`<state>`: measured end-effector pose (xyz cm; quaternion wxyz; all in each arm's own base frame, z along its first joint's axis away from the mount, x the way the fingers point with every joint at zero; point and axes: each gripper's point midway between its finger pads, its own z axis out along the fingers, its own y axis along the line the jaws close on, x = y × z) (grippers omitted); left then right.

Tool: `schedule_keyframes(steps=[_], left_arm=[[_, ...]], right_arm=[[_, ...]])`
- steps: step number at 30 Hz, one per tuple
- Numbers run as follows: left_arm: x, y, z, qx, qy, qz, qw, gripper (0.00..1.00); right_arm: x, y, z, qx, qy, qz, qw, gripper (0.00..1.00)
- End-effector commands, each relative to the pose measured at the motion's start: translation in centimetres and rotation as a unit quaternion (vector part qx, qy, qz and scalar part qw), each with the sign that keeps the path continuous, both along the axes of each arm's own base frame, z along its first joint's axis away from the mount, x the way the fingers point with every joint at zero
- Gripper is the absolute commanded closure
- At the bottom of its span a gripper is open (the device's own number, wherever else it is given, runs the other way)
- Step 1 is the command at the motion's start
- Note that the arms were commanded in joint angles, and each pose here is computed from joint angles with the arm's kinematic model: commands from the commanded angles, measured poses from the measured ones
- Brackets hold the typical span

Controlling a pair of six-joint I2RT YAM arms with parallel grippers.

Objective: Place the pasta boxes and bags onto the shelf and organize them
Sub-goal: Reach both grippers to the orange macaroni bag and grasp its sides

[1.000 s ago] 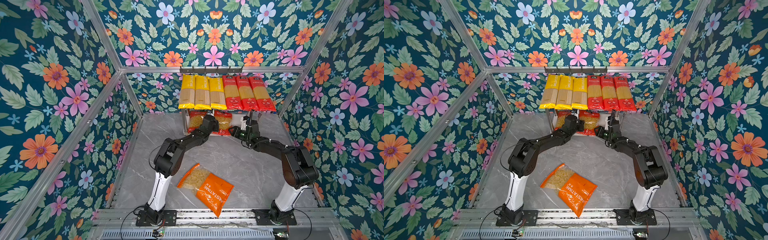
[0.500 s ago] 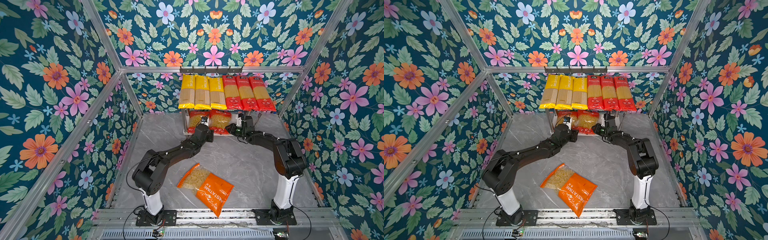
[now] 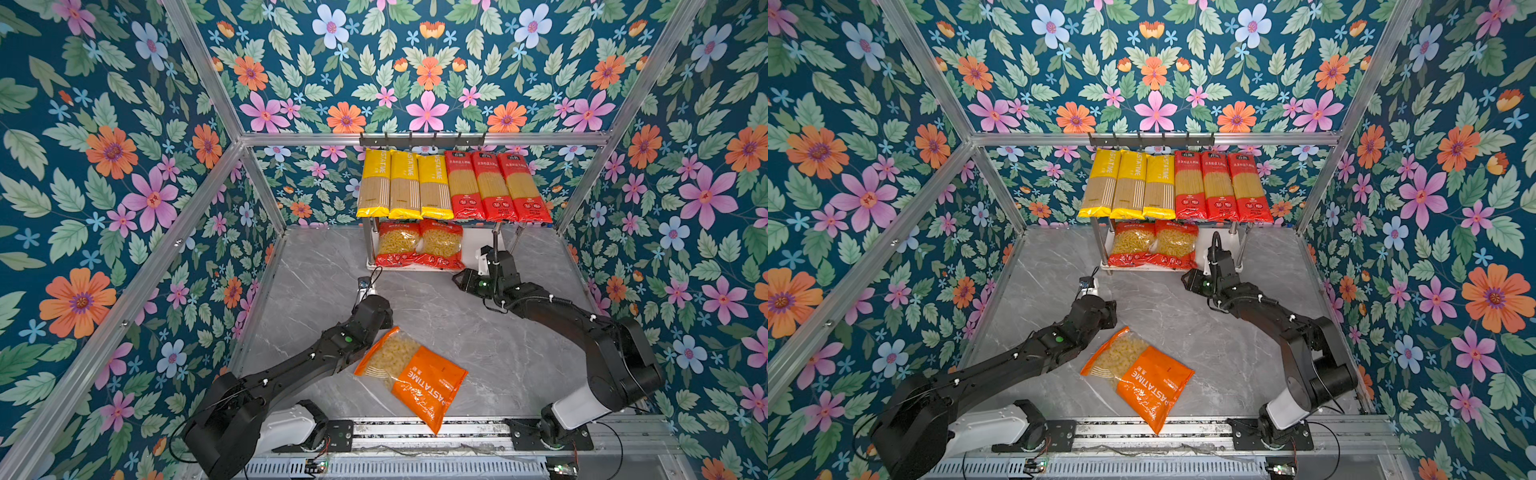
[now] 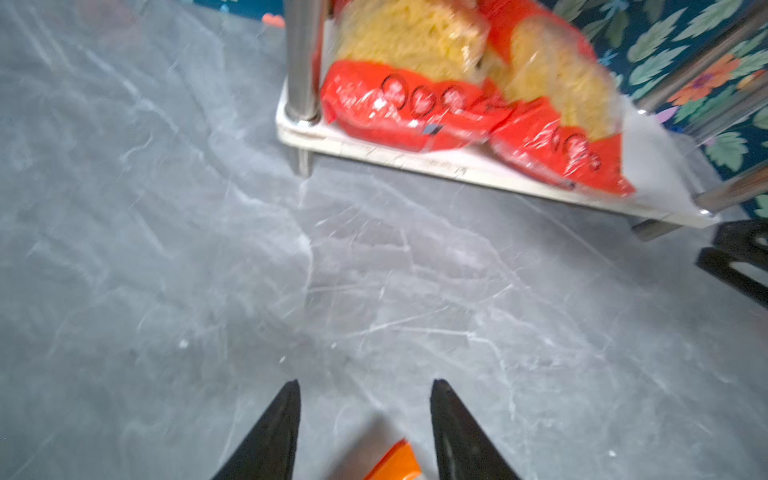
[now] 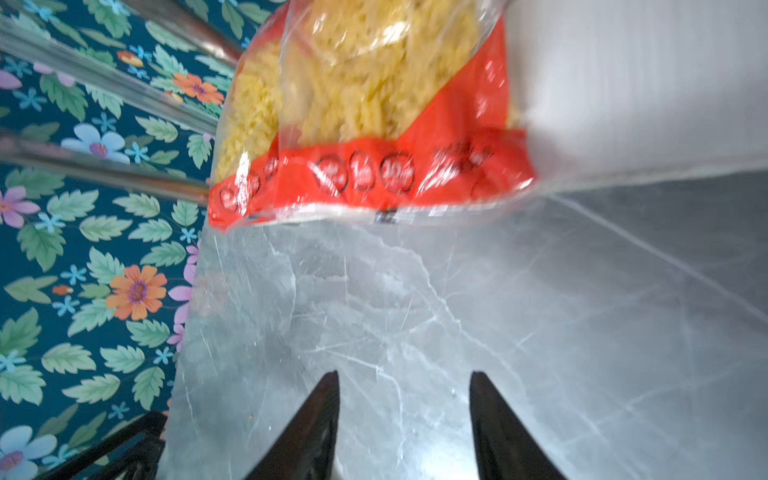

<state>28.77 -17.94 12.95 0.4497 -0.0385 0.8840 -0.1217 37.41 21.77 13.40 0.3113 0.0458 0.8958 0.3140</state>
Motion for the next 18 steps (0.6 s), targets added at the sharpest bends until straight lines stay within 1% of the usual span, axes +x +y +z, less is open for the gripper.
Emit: schedule_keyframes(steps=[1,2,4,8,13,16,18], left_arm=[[-2.3,1.7,-1.2,0.006,0.016,0.061,0.998,0.44],[-3.2,1.3,-1.4,0.008,0.013,0.060,0.998,0.43],[-5.1,0.1,-2.5,-0.003,0.027,0.049,0.998,0.41],[-8.5,-2.3,-4.4,-0.014,0.060,0.020,0.998,0.40],[-12.2,-4.5,-5.1,-0.014,0.089,-0.016,0.996,0.37],[-14.2,-4.5,-6.3,-0.006,0.115,-0.030,0.993,0.36],[-15.4,-3.5,-7.7,0.008,0.136,-0.023,0.990,0.36]], right_arm=[[-4.1,1.5,-2.2,-0.052,0.025,0.031,0.998,0.48],[-5.3,2.0,-2.8,-0.063,0.032,0.043,0.997,0.48],[-7.8,3.1,-3.8,-0.073,0.049,0.068,0.994,0.48],[-11.1,4.6,-4.6,-0.061,0.075,0.107,0.990,0.47],[-13.8,5.9,-5.6,-0.036,0.116,0.158,0.980,0.42],[-15.1,7.2,-6.0,-0.021,0.132,0.214,0.968,0.38],[-15.4,7.7,-6.6,-0.029,0.143,0.243,0.959,0.36]])
